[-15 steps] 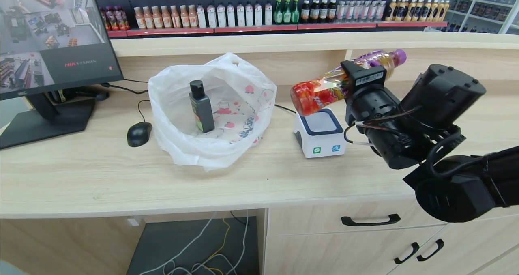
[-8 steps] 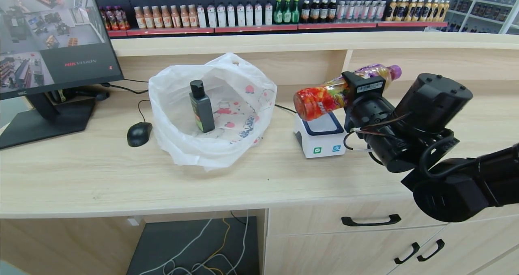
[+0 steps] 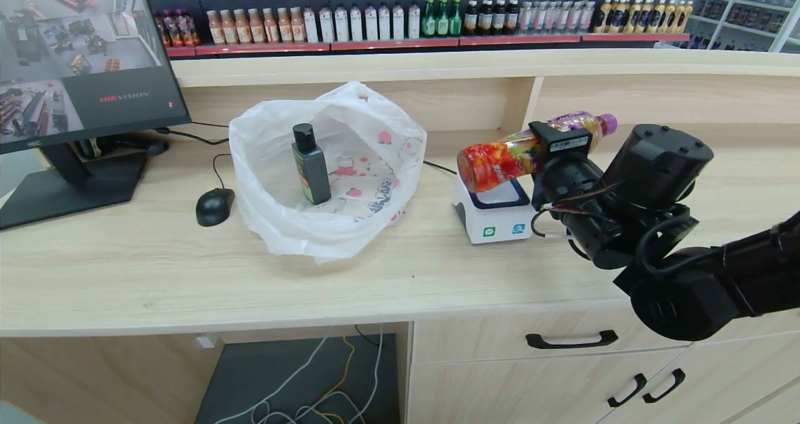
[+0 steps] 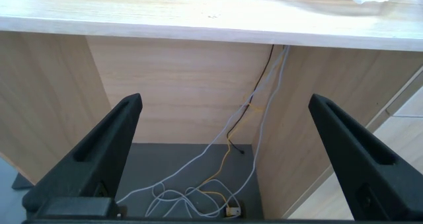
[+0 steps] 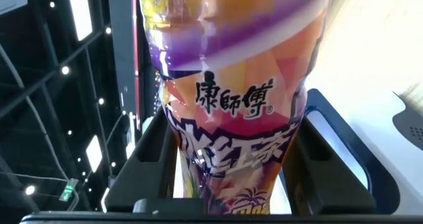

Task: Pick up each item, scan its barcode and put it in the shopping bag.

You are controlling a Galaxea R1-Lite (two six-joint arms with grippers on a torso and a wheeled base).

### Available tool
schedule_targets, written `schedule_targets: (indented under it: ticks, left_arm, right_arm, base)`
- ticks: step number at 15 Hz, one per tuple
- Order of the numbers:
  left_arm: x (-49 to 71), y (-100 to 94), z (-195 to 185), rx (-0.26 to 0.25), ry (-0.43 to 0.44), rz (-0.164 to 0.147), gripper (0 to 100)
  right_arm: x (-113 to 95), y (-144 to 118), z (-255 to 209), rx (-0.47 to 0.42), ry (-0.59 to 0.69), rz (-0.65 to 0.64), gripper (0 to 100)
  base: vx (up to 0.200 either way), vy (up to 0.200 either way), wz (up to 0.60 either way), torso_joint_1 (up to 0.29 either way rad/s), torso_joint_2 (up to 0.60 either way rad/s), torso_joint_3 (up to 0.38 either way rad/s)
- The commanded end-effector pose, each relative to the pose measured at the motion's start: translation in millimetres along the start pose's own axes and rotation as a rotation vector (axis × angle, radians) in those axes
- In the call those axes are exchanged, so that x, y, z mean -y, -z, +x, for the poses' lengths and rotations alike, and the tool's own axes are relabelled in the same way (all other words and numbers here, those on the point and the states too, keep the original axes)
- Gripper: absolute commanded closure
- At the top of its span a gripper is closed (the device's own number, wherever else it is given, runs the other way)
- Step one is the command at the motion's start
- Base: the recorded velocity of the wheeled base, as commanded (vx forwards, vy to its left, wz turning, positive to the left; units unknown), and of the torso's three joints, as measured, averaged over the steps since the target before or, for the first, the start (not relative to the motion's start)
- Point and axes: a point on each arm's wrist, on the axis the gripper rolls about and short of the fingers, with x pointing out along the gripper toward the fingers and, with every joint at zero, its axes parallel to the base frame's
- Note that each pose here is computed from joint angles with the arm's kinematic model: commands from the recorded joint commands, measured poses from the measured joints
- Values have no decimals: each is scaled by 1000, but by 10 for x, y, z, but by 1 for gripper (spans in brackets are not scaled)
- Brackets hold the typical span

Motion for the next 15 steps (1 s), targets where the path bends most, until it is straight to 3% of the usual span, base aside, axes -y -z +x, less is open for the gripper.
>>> schedule_targets:
  ticks: [1, 15]
  left_arm:
    - [0, 0, 0, 0, 0, 0, 0]
    - [0, 0, 0, 0, 0, 0, 0]
  right_arm:
    - [20, 8, 6, -2, 4, -2, 100]
    - [38, 28, 23, -6, 3, 37, 100]
  base:
    - [0, 0, 0, 0, 0, 0]
    - [0, 0, 0, 0, 0, 0]
